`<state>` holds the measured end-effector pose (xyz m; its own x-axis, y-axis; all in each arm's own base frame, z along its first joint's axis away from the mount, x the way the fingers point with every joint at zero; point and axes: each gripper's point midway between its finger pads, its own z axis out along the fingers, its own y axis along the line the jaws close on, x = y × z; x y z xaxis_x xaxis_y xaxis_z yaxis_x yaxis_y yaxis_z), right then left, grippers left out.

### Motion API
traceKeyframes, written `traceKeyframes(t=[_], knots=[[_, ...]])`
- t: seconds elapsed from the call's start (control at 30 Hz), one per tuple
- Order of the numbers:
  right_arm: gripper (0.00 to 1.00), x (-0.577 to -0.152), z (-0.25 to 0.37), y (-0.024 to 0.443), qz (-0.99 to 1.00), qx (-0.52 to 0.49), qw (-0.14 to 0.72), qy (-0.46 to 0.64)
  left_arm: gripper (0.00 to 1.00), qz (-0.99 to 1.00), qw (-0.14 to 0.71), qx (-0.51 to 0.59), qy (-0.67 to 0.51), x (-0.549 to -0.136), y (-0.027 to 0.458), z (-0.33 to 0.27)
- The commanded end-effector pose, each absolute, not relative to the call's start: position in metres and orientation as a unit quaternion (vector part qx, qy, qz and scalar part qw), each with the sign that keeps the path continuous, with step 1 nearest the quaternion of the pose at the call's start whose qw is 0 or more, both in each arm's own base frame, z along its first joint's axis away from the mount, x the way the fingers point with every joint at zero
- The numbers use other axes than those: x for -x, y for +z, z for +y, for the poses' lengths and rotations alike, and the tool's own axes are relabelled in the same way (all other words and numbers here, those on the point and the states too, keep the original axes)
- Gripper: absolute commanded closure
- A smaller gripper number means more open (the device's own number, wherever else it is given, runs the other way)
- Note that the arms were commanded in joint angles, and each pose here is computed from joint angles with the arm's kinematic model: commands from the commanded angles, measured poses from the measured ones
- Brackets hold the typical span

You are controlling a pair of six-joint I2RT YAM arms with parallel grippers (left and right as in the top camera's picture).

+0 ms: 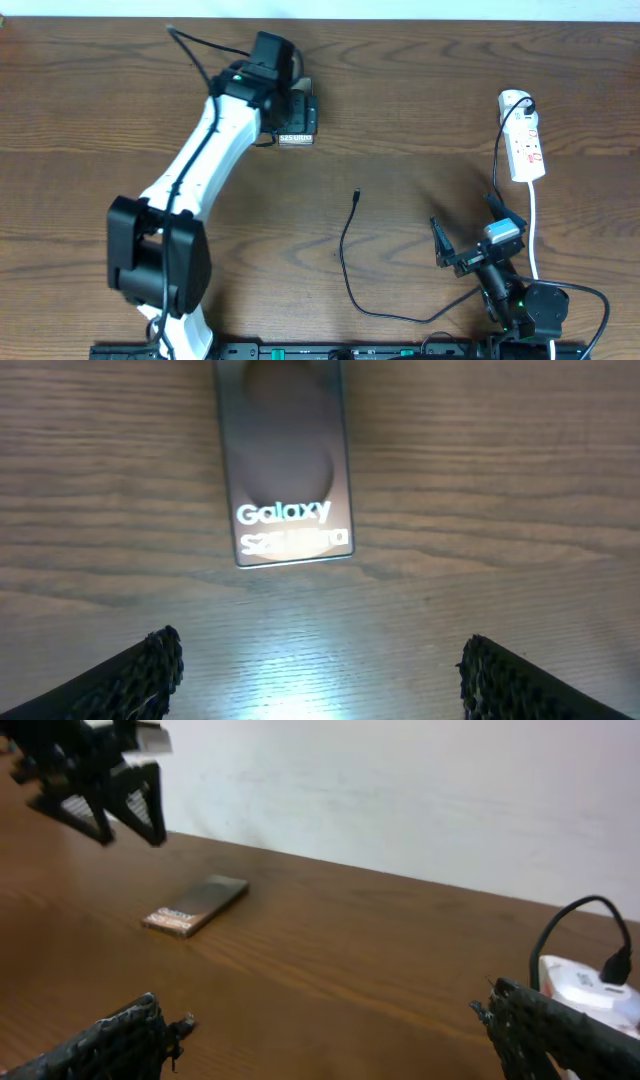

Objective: Plug charger to phone and switch on socket

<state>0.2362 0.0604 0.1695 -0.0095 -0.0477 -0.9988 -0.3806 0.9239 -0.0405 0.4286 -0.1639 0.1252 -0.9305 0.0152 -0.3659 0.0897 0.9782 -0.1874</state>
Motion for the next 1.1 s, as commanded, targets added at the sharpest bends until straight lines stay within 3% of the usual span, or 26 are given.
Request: traceKeyframes(t=[0.0,0.17,0.37,0.73,1.07], knots=[[0.01,-0.237,0.056,0.192,0.695,0.125,0.696,0.129,0.09,0.97,0.221,-0.03,-0.091,-0.45,0.153,-0.168],[0.01,-0.247,0.054,0.233,0.701,0.12,0.691,0.127,0.08,0.975,0.205,-0.025,-0.087,-0.464,0.128,-0.174],[0.01,-0.278,0.061,0.251,0.741,0.126,0.641,0.157,0.08,0.976,0.21,-0.019,-0.049,-0.485,0.088,-0.171],[0.01,-0.32,0.075,0.211,0.814,0.126,0.521,0.226,0.08,0.976,0.211,-0.017,-0.038,-0.498,0.055,-0.174],[0.01,-0.323,0.077,0.199,0.822,0.124,0.503,0.234,0.08,0.982,0.184,-0.019,-0.029,-0.498,0.008,-0.176]])
